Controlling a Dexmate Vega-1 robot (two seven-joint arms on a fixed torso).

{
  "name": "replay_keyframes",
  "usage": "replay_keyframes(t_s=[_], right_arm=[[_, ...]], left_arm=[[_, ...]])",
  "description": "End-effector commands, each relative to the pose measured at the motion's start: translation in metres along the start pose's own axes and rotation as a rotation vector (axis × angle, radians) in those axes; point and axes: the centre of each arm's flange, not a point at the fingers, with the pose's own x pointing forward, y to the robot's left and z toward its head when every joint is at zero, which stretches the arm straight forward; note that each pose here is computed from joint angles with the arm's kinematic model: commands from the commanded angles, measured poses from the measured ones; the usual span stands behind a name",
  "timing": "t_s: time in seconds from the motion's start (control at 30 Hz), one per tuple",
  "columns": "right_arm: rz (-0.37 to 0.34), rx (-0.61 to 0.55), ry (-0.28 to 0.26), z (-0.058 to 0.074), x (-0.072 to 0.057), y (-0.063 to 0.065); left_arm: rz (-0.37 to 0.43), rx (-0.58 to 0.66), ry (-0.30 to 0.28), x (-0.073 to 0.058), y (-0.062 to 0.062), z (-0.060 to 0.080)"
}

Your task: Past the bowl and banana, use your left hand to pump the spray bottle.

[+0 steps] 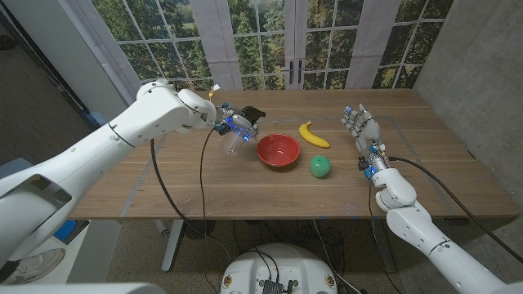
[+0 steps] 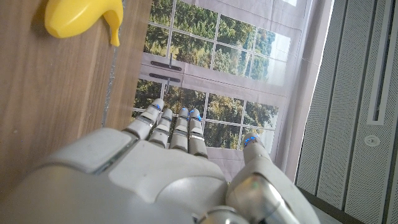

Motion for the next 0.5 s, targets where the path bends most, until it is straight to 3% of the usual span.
replay_keyframes(t_s=[0.03,0.5], right_arm=[[-0.003,-0.003,0.000,0.0007,-0.0016,-0.0014],[0.001,-0.004,-0.002,0.0016,-0.0017,0.0002]], left_arm=[[0.009,-0.003,-0.019,-0.0005,-0.0027,-0.0003],[-0.002,-0.034,-0.049,0.0006,-0.0030,-0.0047]])
